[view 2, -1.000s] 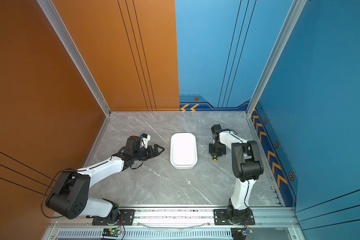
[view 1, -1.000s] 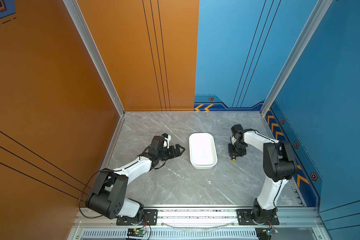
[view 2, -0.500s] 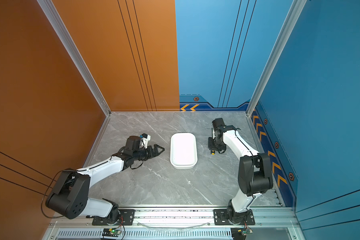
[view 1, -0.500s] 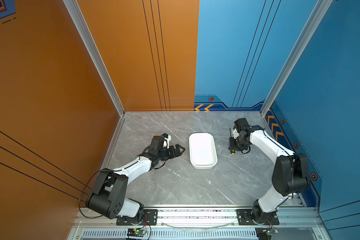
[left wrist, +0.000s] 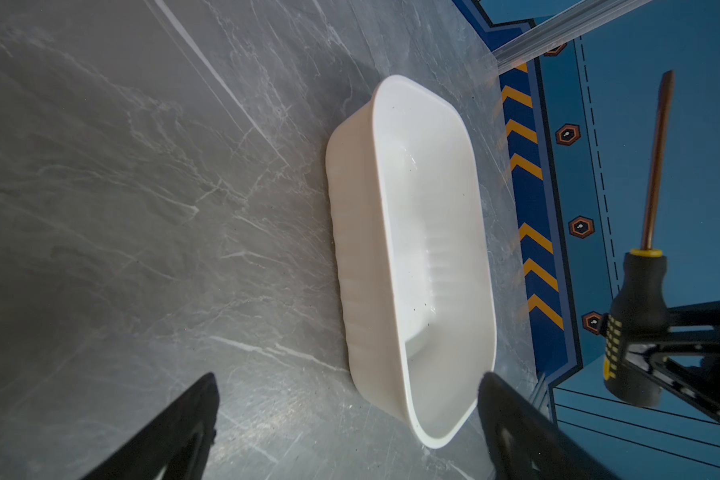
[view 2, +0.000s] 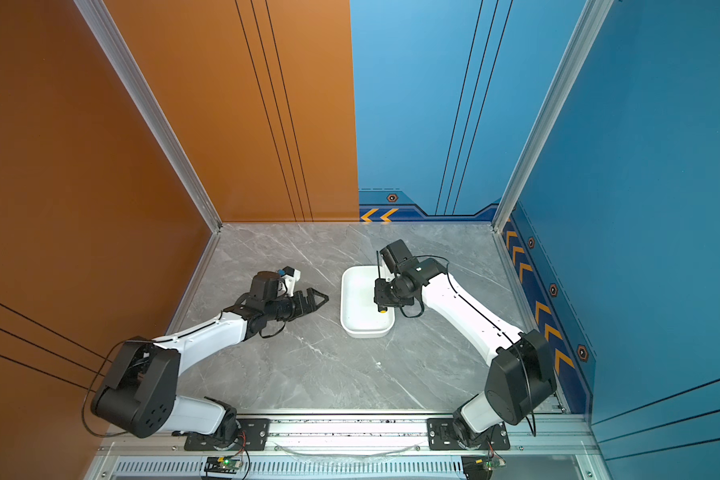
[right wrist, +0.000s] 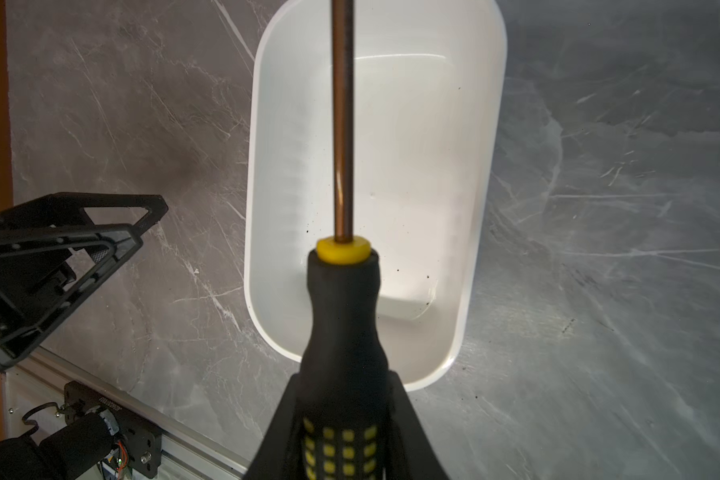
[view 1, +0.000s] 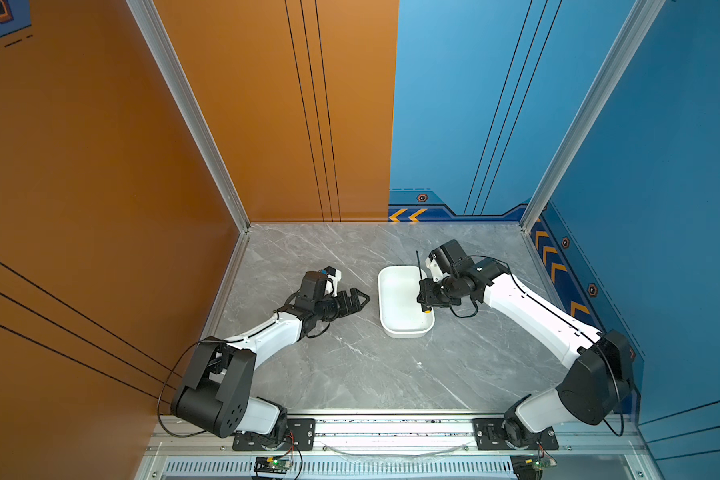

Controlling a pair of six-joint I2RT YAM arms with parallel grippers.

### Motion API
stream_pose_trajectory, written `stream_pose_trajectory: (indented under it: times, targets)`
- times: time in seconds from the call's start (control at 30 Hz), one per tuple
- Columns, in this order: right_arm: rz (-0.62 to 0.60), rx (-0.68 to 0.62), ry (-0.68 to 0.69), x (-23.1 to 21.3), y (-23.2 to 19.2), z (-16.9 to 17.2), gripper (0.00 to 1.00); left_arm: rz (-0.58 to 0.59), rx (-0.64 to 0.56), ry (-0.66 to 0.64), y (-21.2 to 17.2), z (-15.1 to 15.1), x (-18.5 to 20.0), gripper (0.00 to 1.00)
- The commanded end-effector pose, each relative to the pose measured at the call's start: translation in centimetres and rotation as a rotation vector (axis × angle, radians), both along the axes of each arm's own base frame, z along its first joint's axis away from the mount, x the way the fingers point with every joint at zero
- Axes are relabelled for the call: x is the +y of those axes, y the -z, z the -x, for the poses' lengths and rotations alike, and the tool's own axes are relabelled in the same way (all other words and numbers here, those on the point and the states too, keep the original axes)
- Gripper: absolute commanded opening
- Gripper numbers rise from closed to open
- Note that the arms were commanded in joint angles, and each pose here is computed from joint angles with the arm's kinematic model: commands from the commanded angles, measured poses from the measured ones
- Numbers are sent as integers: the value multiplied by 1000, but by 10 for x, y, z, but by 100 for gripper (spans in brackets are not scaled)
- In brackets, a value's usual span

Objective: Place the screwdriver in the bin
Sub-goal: 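Carry the screwdriver with the right gripper over the white bin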

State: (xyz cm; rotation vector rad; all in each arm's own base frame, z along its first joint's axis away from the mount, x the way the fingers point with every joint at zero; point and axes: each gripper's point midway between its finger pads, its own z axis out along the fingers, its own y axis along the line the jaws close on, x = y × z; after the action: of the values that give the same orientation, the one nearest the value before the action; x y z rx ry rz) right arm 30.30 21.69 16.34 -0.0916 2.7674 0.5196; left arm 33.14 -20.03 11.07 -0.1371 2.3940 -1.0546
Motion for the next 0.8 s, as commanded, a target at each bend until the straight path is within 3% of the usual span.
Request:
stream_pose_trajectory:
  times: [0.0, 0.77]
  targets:
    - [-5, 53, 51, 7, 25, -4, 9, 17, -29, 25, -14, 2, -1, 98]
    - [65, 153, 29, 35, 91, -17, 7, 7, -15, 12, -10, 4, 6, 98]
